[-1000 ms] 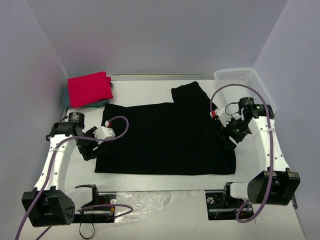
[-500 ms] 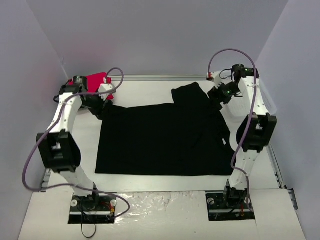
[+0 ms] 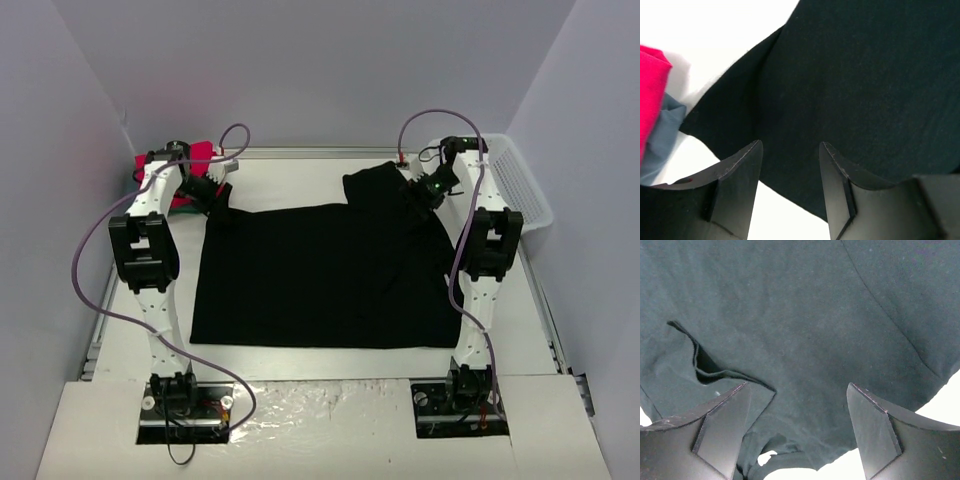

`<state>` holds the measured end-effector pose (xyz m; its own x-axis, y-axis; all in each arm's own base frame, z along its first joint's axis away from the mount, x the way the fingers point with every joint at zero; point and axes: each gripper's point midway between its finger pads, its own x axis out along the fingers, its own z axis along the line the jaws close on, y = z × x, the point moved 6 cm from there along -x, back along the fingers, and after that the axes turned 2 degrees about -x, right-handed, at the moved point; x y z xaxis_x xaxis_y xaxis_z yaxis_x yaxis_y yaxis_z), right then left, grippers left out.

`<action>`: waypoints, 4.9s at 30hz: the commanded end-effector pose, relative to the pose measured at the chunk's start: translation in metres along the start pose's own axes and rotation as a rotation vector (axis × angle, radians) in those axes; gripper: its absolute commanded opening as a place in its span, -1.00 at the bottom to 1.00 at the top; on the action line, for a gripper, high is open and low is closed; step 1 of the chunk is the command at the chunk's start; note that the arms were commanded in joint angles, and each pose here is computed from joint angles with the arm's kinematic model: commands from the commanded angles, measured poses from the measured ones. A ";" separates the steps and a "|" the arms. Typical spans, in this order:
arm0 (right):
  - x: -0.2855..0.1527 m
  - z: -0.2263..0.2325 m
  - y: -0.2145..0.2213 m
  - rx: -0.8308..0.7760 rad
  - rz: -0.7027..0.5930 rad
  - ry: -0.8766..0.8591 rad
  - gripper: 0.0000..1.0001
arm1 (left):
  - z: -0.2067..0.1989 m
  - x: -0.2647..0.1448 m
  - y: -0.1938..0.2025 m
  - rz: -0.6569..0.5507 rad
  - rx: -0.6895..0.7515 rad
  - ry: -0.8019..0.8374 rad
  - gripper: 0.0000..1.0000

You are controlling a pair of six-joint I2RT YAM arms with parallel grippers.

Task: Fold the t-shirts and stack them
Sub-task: Fold the flattened tshirt in 1/3 of the way, then grap the side of the flattened tshirt furthest away from the robot with both arms

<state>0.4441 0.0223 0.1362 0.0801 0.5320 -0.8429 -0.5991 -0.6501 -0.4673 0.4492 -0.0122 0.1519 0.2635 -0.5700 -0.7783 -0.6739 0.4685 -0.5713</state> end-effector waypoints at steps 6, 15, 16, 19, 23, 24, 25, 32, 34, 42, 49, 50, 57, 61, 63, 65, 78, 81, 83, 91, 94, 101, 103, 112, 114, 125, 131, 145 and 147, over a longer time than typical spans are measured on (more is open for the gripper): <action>0.006 -0.005 0.001 0.023 0.005 -0.034 0.47 | 0.008 -0.006 0.009 -0.074 -0.156 -0.139 -0.05; 0.012 -0.009 0.005 0.016 0.014 -0.033 0.48 | 0.026 -0.026 0.018 -0.198 -0.280 -0.356 -0.03; 0.012 -0.009 0.005 0.015 0.014 -0.033 0.48 | 0.029 -0.027 0.018 -0.211 -0.291 -0.366 -0.02; 0.017 -0.010 0.009 0.021 0.022 -0.041 0.48 | 0.036 -0.027 0.015 -0.247 -0.312 -0.398 0.02; 0.017 -0.011 0.010 0.023 0.028 -0.039 0.48 | 0.047 -0.024 0.007 -0.264 -0.328 -0.408 0.04; 0.018 -0.010 0.010 0.025 0.029 -0.040 0.48 | 0.048 -0.022 0.007 -0.264 -0.328 -0.403 0.04; 0.017 -0.011 0.011 0.026 0.028 -0.035 0.48 | 0.051 -0.018 0.008 -0.259 -0.335 -0.392 0.04; 0.013 -0.011 0.013 0.028 0.039 -0.022 0.49 | 0.057 -0.015 0.001 -0.331 -0.329 -0.303 0.03; 0.014 -0.011 0.015 0.032 0.039 -0.025 0.49 | 0.060 -0.013 0.001 -0.330 -0.333 -0.310 0.03; 0.015 -0.010 0.018 0.039 0.045 -0.028 0.49 | 0.070 -0.001 0.010 -0.302 -0.345 -0.322 0.01; 0.017 -0.014 0.020 0.042 0.055 -0.020 0.50 | 0.065 0.008 0.015 -0.292 -0.358 -0.268 -0.33; 0.019 -0.016 0.022 0.046 0.056 -0.022 0.50 | 0.065 0.008 0.015 -0.292 -0.362 -0.263 -0.39; 0.024 -0.017 0.023 0.054 0.053 -0.030 0.50 | 0.069 0.017 0.022 -0.267 -0.372 -0.259 -0.43; 0.026 -0.018 0.024 0.057 0.057 -0.033 0.50 | 0.070 0.024 0.029 -0.238 -0.384 -0.239 -0.49; 0.028 -0.019 0.024 0.055 0.057 -0.033 0.50 | 0.071 0.027 0.030 -0.235 -0.383 -0.240 -0.49; 0.029 -0.020 0.025 0.057 0.057 -0.033 0.50 | 0.073 0.029 0.032 -0.227 -0.388 -0.245 -0.45; 0.029 -0.028 0.017 0.049 0.047 -0.010 0.51 | 0.072 0.024 0.016 -0.279 -0.375 -0.202 -0.91; 0.029 -0.030 0.017 0.049 0.049 -0.002 0.51 | 0.068 0.023 0.012 -0.292 -0.372 -0.184 -0.95; 0.029 -0.030 0.017 0.049 0.051 -0.001 0.51 | 0.066 0.022 0.010 -0.300 -0.367 -0.175 -0.95; 0.027 -0.029 0.017 0.044 0.045 -0.003 0.51 | 0.047 -0.009 -0.011 -0.370 -0.323 -0.221 -0.95; 0.026 -0.030 0.012 0.036 0.028 0.003 0.51 | 0.040 -0.019 -0.019 -0.380 -0.299 -0.259 -0.95; 0.023 -0.048 -0.010 0.066 -0.099 0.096 0.50 | 0.028 -0.031 -0.027 -0.372 -0.259 -0.308 -0.95; 0.025 -0.058 -0.020 0.075 -0.154 0.148 0.50 | 0.023 -0.030 -0.028 -0.360 -0.239 -0.307 -0.95; 0.010 -0.101 -0.072 0.107 -0.369 0.373 0.57 | 0.018 -0.022 -0.025 -0.318 -0.218 -0.311 -0.95; 0.013 -0.113 -0.080 0.101 -0.412 0.430 0.60 | 0.019 -0.020 -0.023 -0.307 -0.219 -0.317 -0.95; 0.032 -0.144 -0.113 0.093 -0.560 0.526 0.60 | 0.019 -0.014 -0.014 -0.280 -0.213 -0.337 -0.95; 0.053 -0.143 -0.128 0.049 -0.567 0.545 0.44 | 0.021 -0.010 -0.007 -0.261 -0.211 -0.349 -0.95; 0.082 -0.157 -0.132 0.065 -0.575 0.576 0.27 | 0.029 0.002 0.004 -0.211 -0.207 -0.357 -0.95; 0.083 -0.159 -0.130 0.070 -0.572 0.583 0.27 | 0.029 0.002 0.004 -0.209 -0.206 -0.358 -0.95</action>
<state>0.6450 0.0672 0.0717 0.7378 0.4106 -0.5358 -0.4263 -0.3320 -0.8414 0.4649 0.0089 0.1290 0.5889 -0.3594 -0.7239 -0.7183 0.1779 -0.6726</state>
